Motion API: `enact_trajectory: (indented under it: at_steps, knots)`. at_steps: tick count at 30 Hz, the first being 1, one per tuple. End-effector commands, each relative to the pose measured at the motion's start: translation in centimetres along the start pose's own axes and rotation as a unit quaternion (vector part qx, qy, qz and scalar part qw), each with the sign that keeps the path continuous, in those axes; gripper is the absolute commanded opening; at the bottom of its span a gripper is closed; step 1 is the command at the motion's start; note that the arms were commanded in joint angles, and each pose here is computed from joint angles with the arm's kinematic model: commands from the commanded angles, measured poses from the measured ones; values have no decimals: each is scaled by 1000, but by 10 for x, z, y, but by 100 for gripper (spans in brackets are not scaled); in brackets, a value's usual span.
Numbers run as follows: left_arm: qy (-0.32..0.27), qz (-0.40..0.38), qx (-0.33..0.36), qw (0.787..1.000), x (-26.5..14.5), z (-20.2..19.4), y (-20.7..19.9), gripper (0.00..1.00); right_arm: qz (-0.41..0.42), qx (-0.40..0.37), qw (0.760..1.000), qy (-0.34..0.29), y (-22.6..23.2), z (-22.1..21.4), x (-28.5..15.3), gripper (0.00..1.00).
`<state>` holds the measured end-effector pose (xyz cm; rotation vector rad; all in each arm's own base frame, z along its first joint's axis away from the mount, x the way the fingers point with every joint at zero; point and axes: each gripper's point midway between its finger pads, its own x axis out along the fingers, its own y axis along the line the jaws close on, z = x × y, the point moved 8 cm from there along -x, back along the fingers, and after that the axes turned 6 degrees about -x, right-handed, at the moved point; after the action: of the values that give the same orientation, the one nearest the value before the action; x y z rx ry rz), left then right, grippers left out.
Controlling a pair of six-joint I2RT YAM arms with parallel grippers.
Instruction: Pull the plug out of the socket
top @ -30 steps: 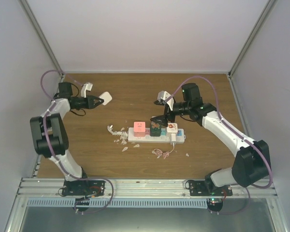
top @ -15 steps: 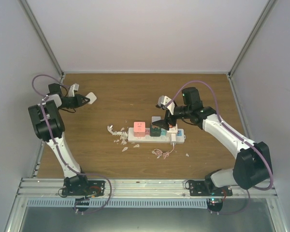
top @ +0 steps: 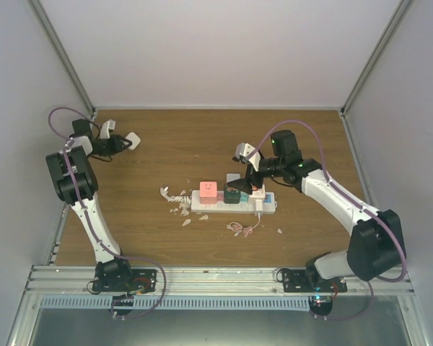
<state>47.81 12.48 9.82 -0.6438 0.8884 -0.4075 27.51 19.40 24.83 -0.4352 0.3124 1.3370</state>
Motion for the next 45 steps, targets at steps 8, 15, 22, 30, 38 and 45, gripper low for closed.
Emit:
enact_trajectory:
  at_steps: [8, 15, 22, 30, 38, 45]
  knots:
    - [-19, 53, 64, 996, -27, 21, -8, 61, 6, -42, 999, 27, -8, -11, 7, 98]
    - [-22, 63, 187, 980, -58, 22, -46, 87, 33, -56, 996, 54, -7, -24, 16, 99]
    - [9, 5, 333, 943, -59, -18, -115, 99, 55, -62, 994, 66, -6, -30, 24, 99]
    - [33, -108, 504, 856, -44, -93, -217, 99, 71, -72, 988, 115, -6, -41, 40, 97]
    - [72, -212, 572, 790, -15, -156, -266, 99, 71, -80, 981, 163, -4, -54, 48, 94]
    - [82, -239, 604, 756, 4, -185, -281, 98, 75, -79, 977, 181, 1, -66, 56, 91]
